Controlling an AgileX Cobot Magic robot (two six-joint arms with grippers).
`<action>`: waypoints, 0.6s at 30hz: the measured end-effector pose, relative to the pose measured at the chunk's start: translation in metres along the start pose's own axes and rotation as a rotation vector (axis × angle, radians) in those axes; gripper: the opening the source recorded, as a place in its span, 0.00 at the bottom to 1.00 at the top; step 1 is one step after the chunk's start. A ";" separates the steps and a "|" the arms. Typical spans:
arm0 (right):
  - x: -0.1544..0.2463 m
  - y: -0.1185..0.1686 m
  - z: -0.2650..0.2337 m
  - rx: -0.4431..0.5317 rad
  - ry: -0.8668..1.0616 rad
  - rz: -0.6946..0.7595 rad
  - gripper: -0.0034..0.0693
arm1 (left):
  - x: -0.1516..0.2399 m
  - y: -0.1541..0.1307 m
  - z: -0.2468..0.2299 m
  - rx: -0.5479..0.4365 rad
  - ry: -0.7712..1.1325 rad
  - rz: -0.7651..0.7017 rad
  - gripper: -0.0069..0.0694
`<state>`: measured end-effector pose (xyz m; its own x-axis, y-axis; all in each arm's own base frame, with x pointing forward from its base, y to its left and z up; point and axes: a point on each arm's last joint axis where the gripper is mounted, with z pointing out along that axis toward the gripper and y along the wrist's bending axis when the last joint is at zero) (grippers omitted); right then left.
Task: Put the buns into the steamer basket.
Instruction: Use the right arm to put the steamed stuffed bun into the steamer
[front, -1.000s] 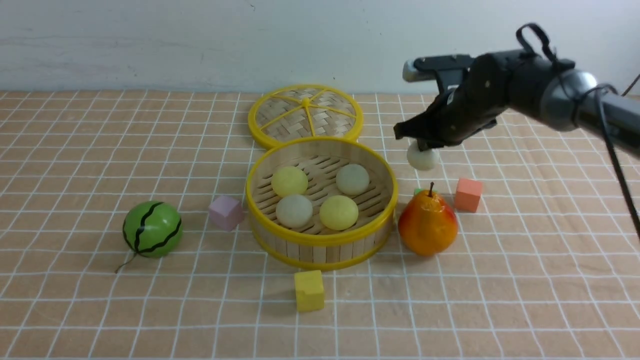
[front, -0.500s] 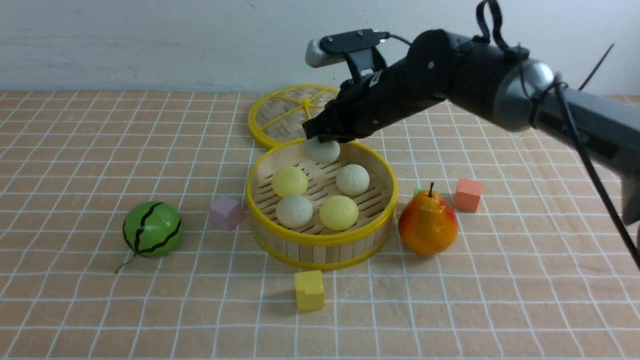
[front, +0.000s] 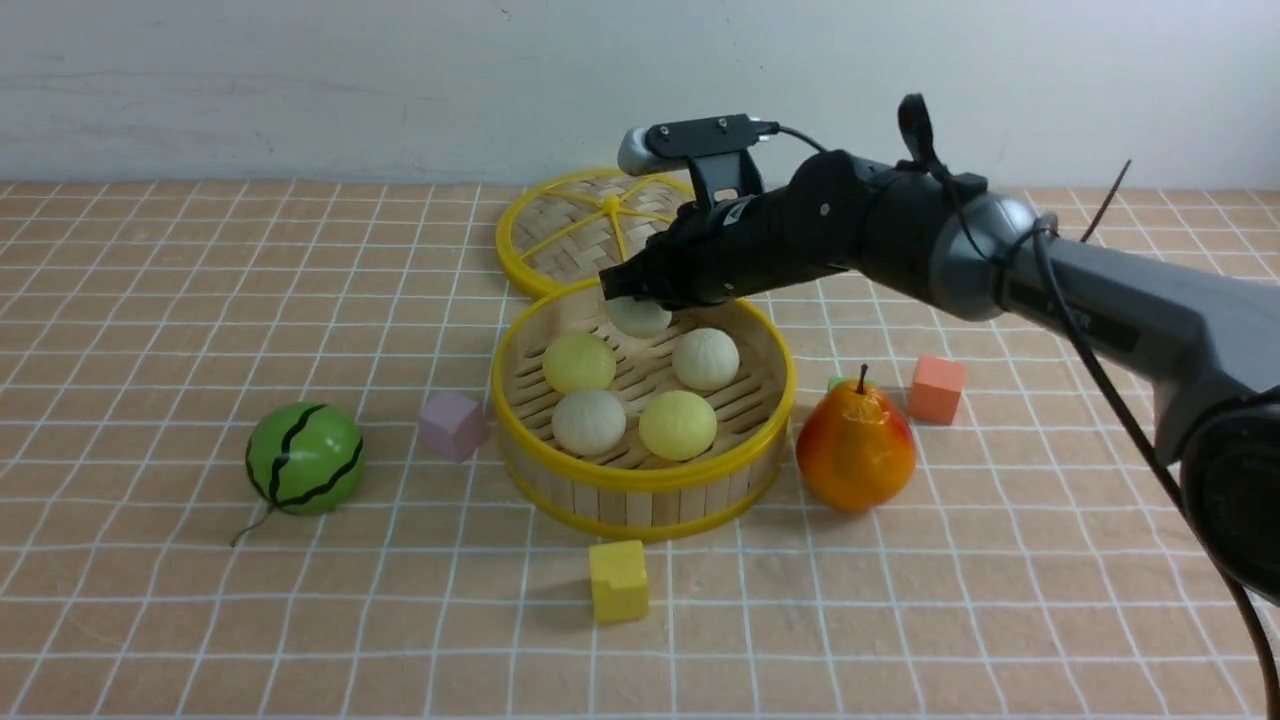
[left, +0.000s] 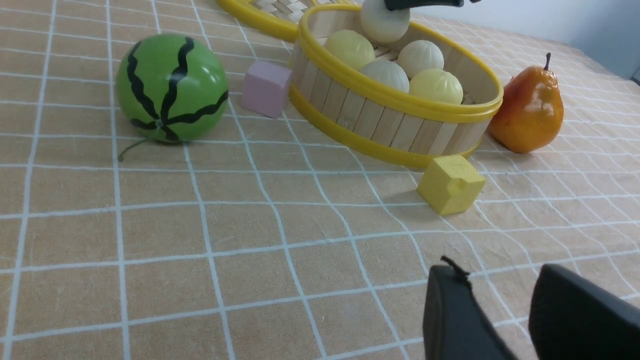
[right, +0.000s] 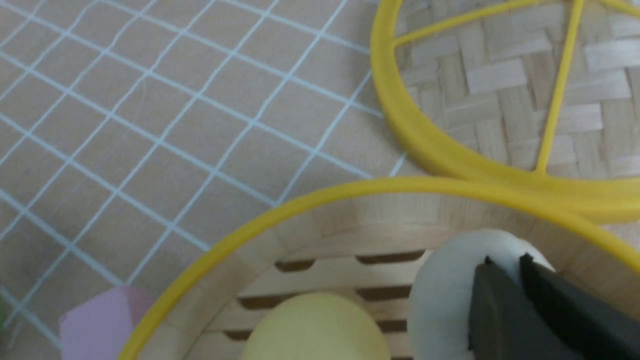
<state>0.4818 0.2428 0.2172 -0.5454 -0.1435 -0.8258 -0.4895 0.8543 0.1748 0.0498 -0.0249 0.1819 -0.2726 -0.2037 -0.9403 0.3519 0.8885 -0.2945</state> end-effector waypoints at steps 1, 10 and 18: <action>-0.001 0.000 0.000 0.003 -0.007 0.000 0.09 | 0.000 0.000 0.000 0.000 0.000 0.000 0.40; 0.022 -0.007 0.021 0.015 0.033 0.010 0.18 | 0.000 0.000 0.000 0.000 0.000 0.000 0.40; 0.020 -0.006 0.020 0.013 0.035 0.018 0.58 | 0.000 0.000 0.000 0.000 0.000 0.000 0.40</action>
<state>0.4870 0.2442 0.1888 -0.5778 -0.1453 -0.8032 -0.4709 0.8631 0.1826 0.0498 -0.0249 0.1819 -0.2726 -0.2037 -0.9403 0.3519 0.8885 -0.2945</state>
